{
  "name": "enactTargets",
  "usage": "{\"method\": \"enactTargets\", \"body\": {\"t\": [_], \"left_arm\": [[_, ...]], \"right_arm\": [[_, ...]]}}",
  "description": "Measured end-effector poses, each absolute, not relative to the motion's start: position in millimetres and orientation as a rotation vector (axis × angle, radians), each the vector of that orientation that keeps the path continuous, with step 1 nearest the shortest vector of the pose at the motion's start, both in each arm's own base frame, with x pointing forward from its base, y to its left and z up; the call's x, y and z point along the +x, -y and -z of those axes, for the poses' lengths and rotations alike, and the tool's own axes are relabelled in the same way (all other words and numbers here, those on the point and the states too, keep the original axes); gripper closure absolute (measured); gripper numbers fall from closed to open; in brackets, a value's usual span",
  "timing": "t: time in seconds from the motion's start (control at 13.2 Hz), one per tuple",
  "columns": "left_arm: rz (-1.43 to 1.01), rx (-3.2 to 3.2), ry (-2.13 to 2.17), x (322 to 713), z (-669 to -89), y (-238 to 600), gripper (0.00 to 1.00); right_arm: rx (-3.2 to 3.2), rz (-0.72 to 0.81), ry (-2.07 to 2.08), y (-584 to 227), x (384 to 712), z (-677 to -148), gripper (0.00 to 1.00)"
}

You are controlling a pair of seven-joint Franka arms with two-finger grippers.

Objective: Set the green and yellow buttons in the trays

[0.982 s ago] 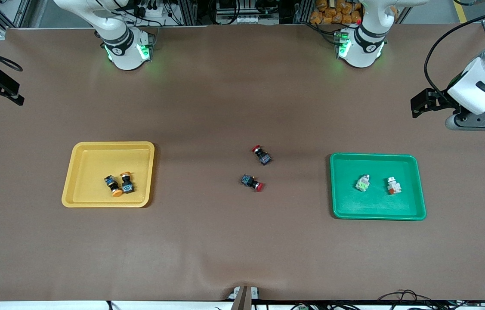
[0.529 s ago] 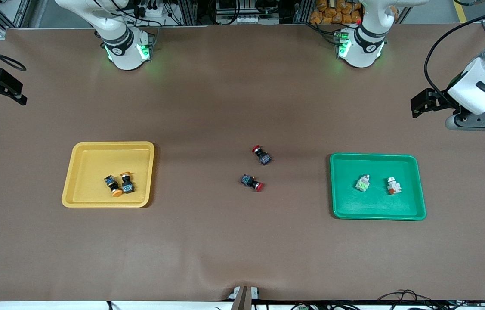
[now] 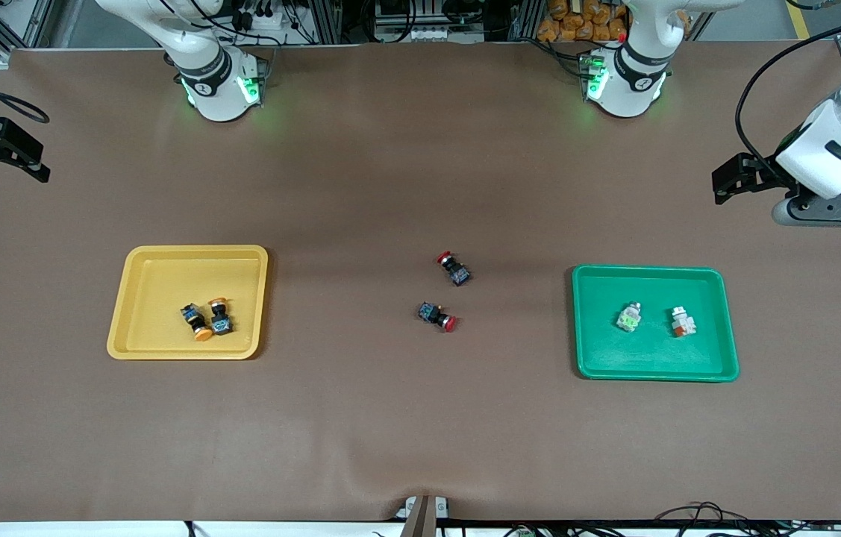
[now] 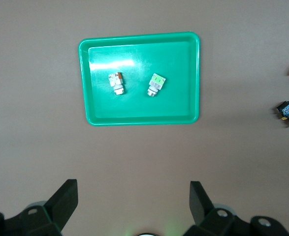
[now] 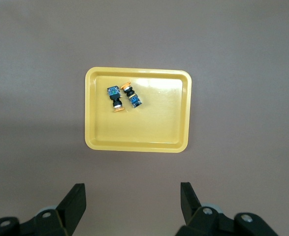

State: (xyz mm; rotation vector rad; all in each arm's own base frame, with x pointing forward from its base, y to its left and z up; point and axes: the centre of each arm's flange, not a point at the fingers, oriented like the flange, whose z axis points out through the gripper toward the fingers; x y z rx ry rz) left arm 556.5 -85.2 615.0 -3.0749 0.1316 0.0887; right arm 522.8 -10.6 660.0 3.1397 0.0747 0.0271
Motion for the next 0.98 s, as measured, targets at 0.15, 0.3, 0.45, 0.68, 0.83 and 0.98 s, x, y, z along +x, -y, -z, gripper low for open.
{"method": "enactTargets", "body": {"t": [0.15, 0.3, 0.45, 0.68, 0.83, 0.98], "left_arm": [[-0.088, -3.075, -0.132, 556.5, -615.2, 85.2, 0.00], [-0.088, -3.075, -0.132, 556.5, -615.2, 85.2, 0.00], [-0.088, -3.075, -0.131, 556.5, -615.2, 85.1, 0.00], [-0.088, -3.075, -0.131, 556.6, -615.2, 85.0, 0.00], [-0.088, -3.075, -0.131, 556.6, -615.2, 85.0, 0.00], [-0.088, -3.075, -0.131, 556.6, -615.2, 85.0, 0.00]], "right_arm": [[3.139, -0.028, -0.076, 10.2, 522.9, -660.1, 0.14], [3.139, -0.022, -0.073, 11.1, 522.9, -659.3, 0.13], [3.144, 0.005, -0.063, 16.0, 524.7, -655.0, 0.13], [3.148, 0.012, -0.061, 17.9, 528.3, -656.4, 0.13], [3.147, 0.007, -0.070, 14.8, 529.2, -658.0, 0.12], [3.147, 0.002, -0.072, 14.1, 529.5, -659.3, 0.12]]}}
